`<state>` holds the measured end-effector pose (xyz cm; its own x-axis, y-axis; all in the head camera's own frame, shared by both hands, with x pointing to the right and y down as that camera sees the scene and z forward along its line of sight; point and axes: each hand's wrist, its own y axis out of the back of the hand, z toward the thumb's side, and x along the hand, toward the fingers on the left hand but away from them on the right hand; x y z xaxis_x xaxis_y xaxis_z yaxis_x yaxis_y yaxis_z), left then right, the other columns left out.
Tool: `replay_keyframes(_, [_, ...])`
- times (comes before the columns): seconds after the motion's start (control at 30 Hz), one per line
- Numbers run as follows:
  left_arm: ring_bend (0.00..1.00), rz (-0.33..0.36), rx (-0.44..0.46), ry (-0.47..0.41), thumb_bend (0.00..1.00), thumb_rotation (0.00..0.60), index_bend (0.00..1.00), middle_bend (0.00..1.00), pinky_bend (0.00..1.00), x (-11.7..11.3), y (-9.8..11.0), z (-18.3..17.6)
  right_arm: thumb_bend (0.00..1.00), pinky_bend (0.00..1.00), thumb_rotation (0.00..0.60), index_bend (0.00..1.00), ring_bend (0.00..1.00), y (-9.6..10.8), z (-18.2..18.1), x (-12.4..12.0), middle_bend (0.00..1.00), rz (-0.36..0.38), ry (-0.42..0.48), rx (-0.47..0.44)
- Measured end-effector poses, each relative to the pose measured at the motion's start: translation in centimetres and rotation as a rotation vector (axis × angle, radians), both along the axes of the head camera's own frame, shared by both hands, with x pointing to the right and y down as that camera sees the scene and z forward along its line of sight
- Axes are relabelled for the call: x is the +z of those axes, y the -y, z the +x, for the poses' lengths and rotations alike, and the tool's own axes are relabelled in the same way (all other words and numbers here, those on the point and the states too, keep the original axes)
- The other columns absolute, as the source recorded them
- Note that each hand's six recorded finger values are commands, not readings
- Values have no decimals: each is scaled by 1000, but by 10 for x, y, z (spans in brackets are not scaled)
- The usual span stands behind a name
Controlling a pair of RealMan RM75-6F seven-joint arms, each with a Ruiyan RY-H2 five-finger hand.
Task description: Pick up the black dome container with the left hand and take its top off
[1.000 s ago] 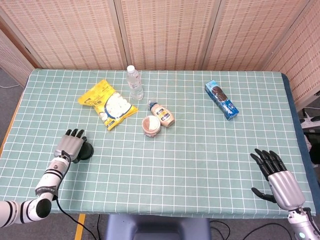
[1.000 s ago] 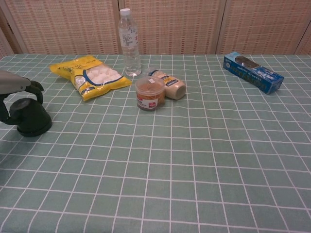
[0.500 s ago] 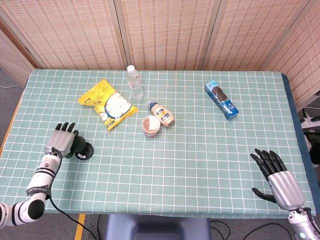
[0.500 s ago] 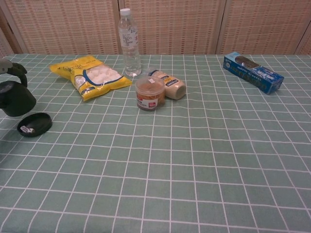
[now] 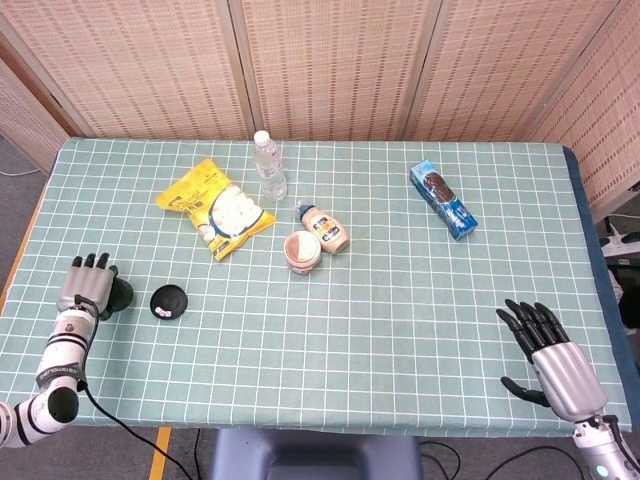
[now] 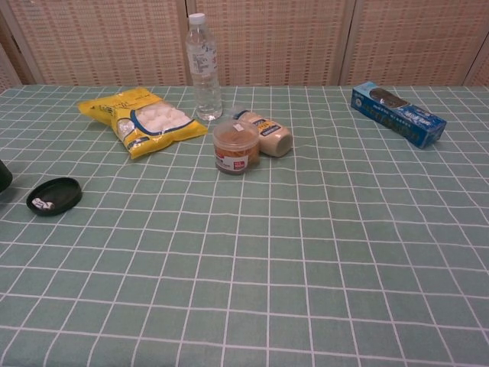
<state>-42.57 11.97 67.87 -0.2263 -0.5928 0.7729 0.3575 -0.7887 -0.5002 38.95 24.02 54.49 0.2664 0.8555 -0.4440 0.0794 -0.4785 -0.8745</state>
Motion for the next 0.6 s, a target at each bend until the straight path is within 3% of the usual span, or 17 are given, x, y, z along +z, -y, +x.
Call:
replay_keyframes(0.1, [0, -20, -17, -3, 341, 600, 3, 0, 106, 3, -4, -1, 77, 0, 600, 0, 0, 1, 0, 0, 0, 3, 2, 4])
replay_keyframes(0.33, [0, -55, -21, -21, 339, 600, 0, 0, 101, 14, -12, -2, 77, 0, 600, 0, 0, 2, 0, 0, 0, 4, 13, 11])
replay_keyframes(0.6, [0, 48, 9, -130, 338, 600, 0, 0, 76, -1, -3, 14, 77, 0, 600, 0, 0, 4, 1, 0, 0, 10, 6, 15])
